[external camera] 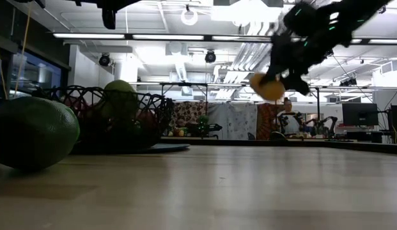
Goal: Build produce basket
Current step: Put the mango into the wire basket
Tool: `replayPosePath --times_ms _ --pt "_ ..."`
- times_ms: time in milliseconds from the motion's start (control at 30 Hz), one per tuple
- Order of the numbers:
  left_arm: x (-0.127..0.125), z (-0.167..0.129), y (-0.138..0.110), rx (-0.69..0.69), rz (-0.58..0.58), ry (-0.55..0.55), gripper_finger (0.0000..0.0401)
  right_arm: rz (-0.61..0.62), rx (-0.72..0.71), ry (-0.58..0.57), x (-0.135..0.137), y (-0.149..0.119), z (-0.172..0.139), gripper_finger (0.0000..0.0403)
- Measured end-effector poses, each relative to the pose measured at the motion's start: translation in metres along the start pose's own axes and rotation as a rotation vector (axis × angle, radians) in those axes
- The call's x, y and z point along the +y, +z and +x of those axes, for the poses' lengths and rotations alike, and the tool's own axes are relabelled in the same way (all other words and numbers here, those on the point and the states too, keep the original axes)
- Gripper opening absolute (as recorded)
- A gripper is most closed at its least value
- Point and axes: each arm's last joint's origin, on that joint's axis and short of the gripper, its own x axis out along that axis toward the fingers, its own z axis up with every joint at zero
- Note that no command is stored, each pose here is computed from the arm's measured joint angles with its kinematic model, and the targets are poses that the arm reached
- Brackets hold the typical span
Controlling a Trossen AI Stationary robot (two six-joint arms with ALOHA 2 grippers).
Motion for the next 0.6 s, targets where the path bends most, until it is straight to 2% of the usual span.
replayPosePath --times_ms 133,233,300,467,600 --pt "-0.001 0.0 0.0 0.006 0.0 -0.027 0.0 -0.052 -0.259 0.298 0.036 -0.018 -0.014 0.0213" --pt "-0.002 0.0 0.0 0.013 0.0 -0.062 0.0 -0.111 -0.434 0.412 0.057 -0.02 -0.025 0.0213" --pt "-0.003 0.0 -0.001 0.02 0.0 -0.093 0.0 -0.176 -0.519 0.437 0.067 -0.018 -0.031 0.0213" --pt "-0.005 0.0 -0.001 0.038 -0.029 -0.166 0.0 -0.328 -0.598 0.419 0.081 -0.011 -0.039 0.0213" --pt "-0.005 0.0 -0.001 0.042 -0.052 -0.174 0.0 -0.354 -0.612 0.415 0.083 -0.008 -0.041 0.0215"
